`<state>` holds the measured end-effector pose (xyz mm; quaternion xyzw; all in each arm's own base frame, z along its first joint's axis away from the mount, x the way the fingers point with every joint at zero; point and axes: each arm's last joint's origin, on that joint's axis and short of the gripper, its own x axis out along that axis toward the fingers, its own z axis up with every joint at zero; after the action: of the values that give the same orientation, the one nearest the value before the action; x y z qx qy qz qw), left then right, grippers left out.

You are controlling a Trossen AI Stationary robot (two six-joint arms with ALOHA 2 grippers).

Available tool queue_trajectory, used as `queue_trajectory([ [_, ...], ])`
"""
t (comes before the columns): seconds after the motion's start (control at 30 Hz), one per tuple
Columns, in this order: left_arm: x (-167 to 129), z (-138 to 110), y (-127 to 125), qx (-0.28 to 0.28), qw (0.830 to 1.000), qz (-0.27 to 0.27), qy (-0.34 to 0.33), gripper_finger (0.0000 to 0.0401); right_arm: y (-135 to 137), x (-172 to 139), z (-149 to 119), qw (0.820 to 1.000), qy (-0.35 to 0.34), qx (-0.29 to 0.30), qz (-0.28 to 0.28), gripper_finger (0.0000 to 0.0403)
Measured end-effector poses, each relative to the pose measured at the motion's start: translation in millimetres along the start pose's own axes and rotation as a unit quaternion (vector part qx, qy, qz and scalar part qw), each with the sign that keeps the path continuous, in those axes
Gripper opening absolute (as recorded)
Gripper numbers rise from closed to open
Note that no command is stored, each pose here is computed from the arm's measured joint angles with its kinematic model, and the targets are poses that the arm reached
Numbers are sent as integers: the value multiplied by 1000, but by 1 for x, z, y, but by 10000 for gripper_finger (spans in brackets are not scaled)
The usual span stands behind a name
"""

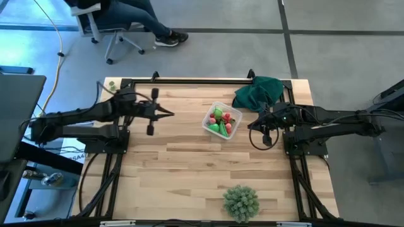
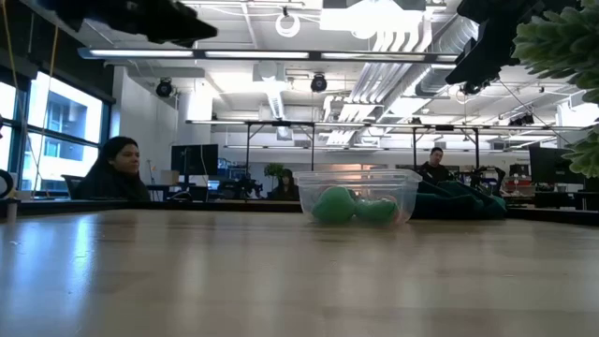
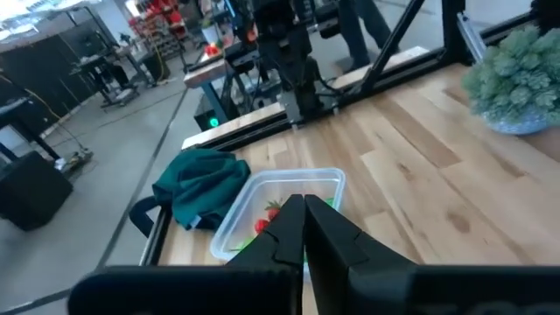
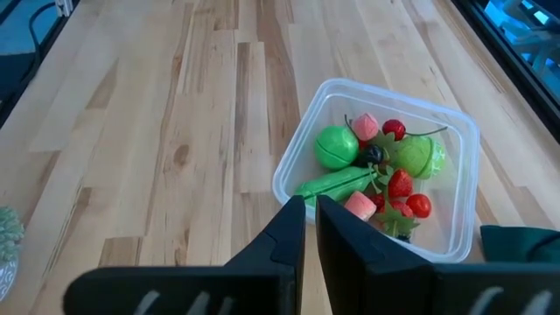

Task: Pick and placing Produce into tupperware
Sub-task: Return to Home Position

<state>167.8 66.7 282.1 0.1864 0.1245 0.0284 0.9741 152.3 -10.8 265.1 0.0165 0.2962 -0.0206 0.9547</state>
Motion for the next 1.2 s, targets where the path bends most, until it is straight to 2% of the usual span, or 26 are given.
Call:
queue_trajectory([
  [0.3,-35,-25,-17,6,999,38,-29,1,0,0,0,1000,0,0,0,24],
  [0.47,-46,-41,-29,-20,997,66,-40,0,0,0,0,1000,0,0,0,24],
  [0.57,-49,-54,-36,-42,995,79,-49,1,0,0,0,1000,0,0,0,24],
  [0.7,-48,-71,-45,-49,990,94,-95,1,0,0,0,1000,0,0,0,24],
  [0.83,-49,-78,-49,-51,983,110,-139,0,0,0,0,1000,-1,0,0,24],
  [1.2,-49,-86,-53,-62,983,112,-129,0,0,0,0,1000,0,0,0,24],
])
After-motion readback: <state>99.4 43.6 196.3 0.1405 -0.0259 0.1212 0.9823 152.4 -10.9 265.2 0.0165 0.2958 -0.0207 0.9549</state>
